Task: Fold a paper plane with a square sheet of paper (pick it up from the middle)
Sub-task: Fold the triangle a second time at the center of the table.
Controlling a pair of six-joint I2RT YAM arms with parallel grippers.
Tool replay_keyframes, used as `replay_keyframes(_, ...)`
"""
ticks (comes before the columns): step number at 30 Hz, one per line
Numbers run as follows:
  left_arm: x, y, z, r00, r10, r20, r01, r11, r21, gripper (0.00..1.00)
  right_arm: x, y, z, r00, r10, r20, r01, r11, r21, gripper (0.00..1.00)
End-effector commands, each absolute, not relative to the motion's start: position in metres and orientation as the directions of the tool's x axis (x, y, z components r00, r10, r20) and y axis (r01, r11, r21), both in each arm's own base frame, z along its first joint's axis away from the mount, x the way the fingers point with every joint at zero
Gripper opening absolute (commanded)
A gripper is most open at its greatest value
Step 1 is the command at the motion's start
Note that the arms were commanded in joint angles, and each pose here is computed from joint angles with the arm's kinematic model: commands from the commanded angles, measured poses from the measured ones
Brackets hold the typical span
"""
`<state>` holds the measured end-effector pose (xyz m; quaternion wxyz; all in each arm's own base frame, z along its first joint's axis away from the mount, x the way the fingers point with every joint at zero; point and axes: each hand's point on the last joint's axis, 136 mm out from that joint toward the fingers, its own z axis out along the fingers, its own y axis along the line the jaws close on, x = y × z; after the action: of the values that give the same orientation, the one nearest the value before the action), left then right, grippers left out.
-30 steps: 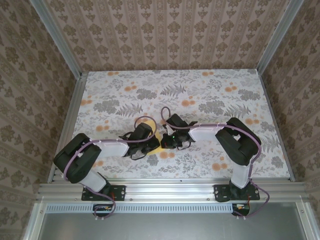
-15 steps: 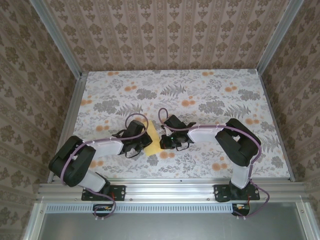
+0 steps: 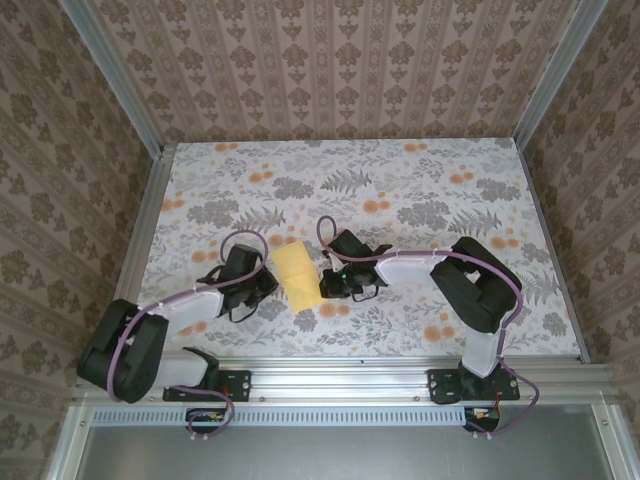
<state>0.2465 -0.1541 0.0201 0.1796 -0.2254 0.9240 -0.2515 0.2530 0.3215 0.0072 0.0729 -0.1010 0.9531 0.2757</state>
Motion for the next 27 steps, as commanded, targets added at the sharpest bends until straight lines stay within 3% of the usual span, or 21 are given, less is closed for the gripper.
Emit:
replay_keyframes(1, 0.240, -0.153, 0.031, -0.858, -0.450, -0.246, -0.265, 0.799, -0.540, 0.11, 0.198, 0.254, -0.066, -0.987, -0.154, 0.054, -0.137, 0.960, 0.243, 0.06)
replay_keyframes(9, 0.242, -0.184, 0.084, -0.862, -0.397, -0.316, -0.104, 0.748, -0.656, 0.13, 0.198, 0.258, -0.066, -0.987, -0.147, 0.063, -0.126, 0.958, 0.256, 0.06)
replay_keyframes(27, 0.244, -0.265, 0.035, -0.950, -0.234, -0.208, -0.052, 0.774, -0.632, 0.11, 0.194, 0.259, -0.069, -0.986, -0.143, 0.083, -0.116, 0.957, 0.267, 0.06)
